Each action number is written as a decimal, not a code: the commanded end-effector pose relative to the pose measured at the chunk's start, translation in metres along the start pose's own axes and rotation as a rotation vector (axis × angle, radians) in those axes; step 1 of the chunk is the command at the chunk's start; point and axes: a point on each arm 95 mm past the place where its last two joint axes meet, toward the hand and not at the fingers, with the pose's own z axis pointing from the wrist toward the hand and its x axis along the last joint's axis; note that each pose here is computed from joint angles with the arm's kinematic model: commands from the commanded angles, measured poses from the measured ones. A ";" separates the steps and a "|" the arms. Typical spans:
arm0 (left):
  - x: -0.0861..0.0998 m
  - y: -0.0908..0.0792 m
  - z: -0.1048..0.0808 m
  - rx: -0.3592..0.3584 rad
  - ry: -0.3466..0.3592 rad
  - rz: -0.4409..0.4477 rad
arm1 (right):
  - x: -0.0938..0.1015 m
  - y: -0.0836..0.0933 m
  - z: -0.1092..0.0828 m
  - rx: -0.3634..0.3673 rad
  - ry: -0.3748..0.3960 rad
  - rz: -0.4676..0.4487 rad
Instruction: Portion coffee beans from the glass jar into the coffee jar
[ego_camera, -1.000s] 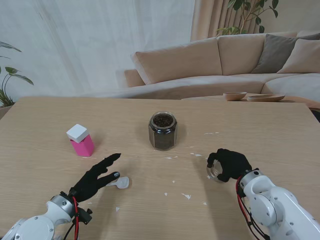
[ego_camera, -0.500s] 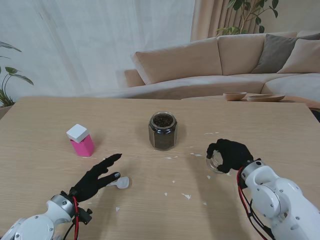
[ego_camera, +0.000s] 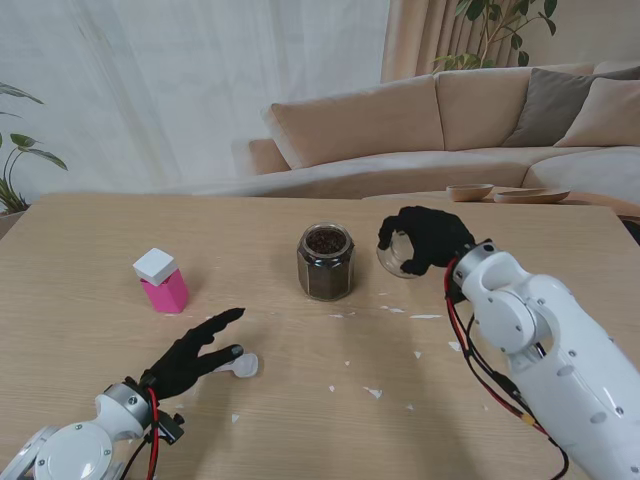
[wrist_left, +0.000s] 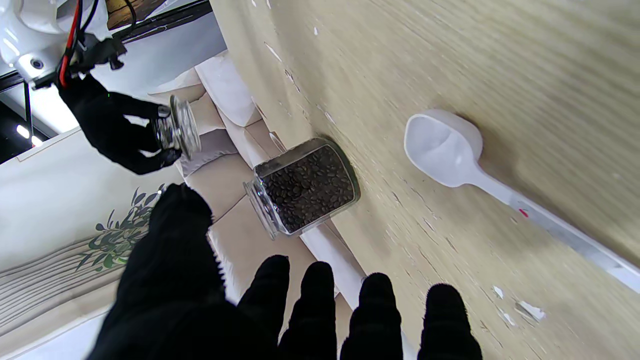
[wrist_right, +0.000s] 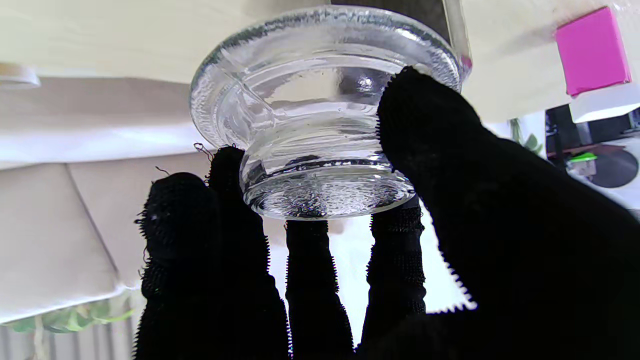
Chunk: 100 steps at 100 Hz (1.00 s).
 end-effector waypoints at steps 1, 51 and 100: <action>0.000 0.003 0.000 -0.018 -0.005 -0.009 | 0.003 0.015 0.014 -0.028 0.025 -0.011; 0.000 0.001 0.002 -0.030 -0.011 -0.021 | 0.012 0.015 0.101 -0.010 0.155 -0.007; -0.002 -0.004 0.005 -0.026 -0.016 -0.035 | 0.029 0.015 0.144 0.039 0.366 -0.047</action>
